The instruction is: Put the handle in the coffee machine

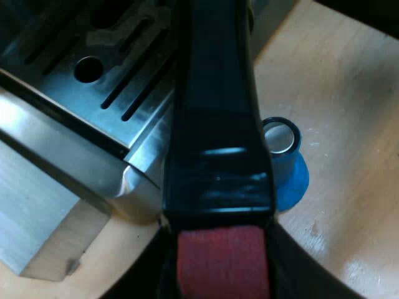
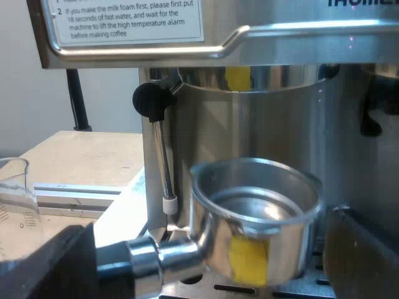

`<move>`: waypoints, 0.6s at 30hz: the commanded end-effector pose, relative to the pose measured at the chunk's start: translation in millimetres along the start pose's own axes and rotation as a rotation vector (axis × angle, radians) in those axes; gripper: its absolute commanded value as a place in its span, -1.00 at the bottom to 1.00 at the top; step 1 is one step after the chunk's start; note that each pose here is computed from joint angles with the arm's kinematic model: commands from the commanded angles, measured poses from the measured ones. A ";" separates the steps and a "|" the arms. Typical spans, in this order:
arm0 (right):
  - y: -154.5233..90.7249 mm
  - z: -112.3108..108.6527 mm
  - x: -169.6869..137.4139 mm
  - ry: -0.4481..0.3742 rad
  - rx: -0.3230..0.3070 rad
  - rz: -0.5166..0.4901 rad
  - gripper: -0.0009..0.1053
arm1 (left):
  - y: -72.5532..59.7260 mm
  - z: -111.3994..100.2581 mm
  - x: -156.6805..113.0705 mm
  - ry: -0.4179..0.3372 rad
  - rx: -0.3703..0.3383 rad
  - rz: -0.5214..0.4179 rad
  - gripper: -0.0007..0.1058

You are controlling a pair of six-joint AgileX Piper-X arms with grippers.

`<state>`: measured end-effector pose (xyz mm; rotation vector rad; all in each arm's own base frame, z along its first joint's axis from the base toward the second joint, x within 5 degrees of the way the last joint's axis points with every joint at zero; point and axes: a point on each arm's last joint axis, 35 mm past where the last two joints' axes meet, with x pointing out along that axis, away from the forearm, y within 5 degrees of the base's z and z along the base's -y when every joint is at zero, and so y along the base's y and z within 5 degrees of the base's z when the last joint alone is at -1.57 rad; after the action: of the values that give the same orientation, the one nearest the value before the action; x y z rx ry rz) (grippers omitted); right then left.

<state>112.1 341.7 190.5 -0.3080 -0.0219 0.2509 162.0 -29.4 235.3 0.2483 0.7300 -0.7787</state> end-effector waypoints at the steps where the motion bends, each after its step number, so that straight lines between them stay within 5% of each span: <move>1: -0.6 3.4 0.3 -0.005 0.009 -0.008 0.41 | 4.4 5.9 0.6 -0.053 0.015 -0.048 -0.98; 18: -0.6 3.4 0.3 -0.005 0.009 -0.008 0.41 | 44.4 15.3 0.7 -0.032 0.053 -0.156 -0.98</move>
<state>112.1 341.7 190.5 -0.3080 -0.0219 0.2509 199.4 -4.6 235.6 0.2429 0.7657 -0.9080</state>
